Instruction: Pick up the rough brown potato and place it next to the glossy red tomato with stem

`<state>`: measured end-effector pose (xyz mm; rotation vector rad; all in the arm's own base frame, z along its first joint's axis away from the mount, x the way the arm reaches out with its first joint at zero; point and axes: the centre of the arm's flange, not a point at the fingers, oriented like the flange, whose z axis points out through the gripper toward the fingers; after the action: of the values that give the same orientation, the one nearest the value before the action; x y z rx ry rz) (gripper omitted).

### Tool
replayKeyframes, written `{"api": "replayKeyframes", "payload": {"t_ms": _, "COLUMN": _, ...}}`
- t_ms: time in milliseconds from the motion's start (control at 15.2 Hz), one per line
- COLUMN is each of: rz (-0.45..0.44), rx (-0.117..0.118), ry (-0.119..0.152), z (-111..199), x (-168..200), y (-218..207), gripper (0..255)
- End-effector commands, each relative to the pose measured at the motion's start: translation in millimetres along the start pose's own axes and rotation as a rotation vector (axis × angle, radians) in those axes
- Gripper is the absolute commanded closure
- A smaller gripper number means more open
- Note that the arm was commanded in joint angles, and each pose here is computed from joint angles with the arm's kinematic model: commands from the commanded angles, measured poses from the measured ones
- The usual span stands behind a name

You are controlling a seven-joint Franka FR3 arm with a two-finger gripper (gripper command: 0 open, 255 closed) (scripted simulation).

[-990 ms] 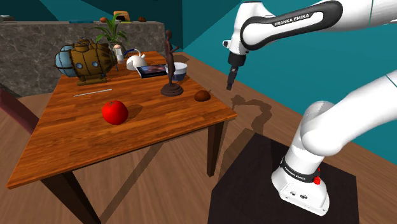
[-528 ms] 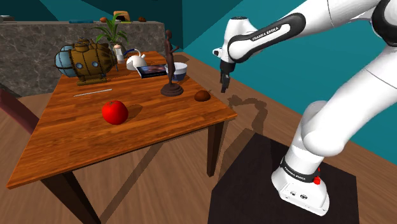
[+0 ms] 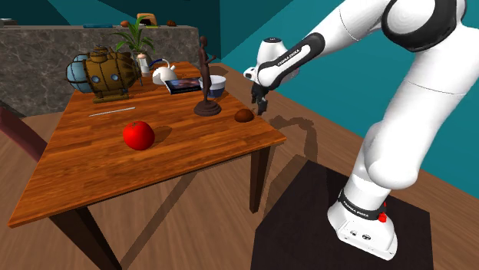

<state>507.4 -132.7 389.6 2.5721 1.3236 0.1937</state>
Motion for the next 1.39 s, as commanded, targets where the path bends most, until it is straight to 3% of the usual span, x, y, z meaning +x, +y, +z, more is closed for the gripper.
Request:
{"api": "replayKeyframes", "payload": {"t_ms": 0, "rz": -0.084, "rx": -0.024, "ry": 0.000, "z": 17.4, "x": 6.2, "y": 16.7, "gripper": 0}}
{"api": "replayKeyframes", "payload": {"t_ms": 198, "rz": -0.184, "rx": -0.051, "ry": 0.001, "z": 40.1, "x": 18.3, "y": 34.6, "gripper": 0}}
{"api": "replayKeyframes", "payload": {"t_ms": 726, "rz": -0.184, "rx": -0.051, "ry": 0.001, "z": 80.1, "x": 18.6, "y": 36.6, "gripper": 0}}
{"api": "replayKeyframes", "payload": {"t_ms": 1188, "rz": -0.184, "rx": -0.051, "ry": 0.001, "z": 80.0, "x": 18.6, "y": 36.7, "gripper": 0}}
{"api": "replayKeyframes", "payload": {"t_ms": 1254, "rz": -0.184, "rx": -0.051, "ry": 0.001, "z": 80.0, "x": 18.6, "y": 36.7, "gripper": 255}}
{"api": "replayKeyframes", "payload": {"t_ms": 1320, "rz": -0.184, "rx": -0.051, "ry": 0.001, "z": 80.0, "x": 18.6, "y": 36.7, "gripper": 255}}
